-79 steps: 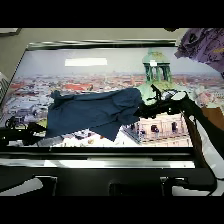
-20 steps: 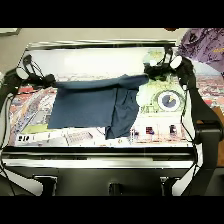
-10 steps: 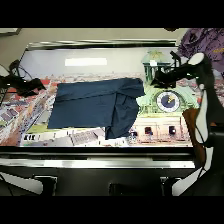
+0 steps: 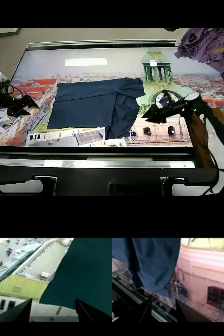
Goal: Fold the clothes and pants, and hang the long-sleeved shirts on hangers.
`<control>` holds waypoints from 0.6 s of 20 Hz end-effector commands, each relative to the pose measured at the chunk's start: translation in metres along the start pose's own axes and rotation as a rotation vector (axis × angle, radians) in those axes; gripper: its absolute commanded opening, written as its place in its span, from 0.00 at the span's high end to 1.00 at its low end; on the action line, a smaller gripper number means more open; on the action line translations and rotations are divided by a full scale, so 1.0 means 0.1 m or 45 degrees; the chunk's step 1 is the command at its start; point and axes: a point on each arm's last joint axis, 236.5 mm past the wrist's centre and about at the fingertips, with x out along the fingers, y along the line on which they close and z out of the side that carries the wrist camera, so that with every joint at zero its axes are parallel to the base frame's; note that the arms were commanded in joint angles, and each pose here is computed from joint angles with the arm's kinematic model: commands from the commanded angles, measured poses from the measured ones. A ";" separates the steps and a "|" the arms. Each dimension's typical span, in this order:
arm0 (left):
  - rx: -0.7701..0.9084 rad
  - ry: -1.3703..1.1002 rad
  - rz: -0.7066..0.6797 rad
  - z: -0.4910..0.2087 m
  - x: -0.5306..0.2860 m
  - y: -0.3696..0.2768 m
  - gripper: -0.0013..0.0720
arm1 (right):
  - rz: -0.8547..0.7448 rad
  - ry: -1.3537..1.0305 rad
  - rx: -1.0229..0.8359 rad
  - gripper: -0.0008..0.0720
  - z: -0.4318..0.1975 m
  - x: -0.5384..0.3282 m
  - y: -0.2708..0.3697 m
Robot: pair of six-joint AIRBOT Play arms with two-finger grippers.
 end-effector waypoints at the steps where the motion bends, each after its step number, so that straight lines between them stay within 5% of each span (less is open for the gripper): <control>1: -0.044 0.016 -0.001 -0.10 0.07 0.01 0.14 | -0.012 0.015 0.006 0.50 -0.41 0.55 -0.11; 12: -0.084 -0.021 -0.001 -0.03 0.07 0.01 0.14 | -0.079 -0.175 -0.047 0.51 -0.13 0.88 0.01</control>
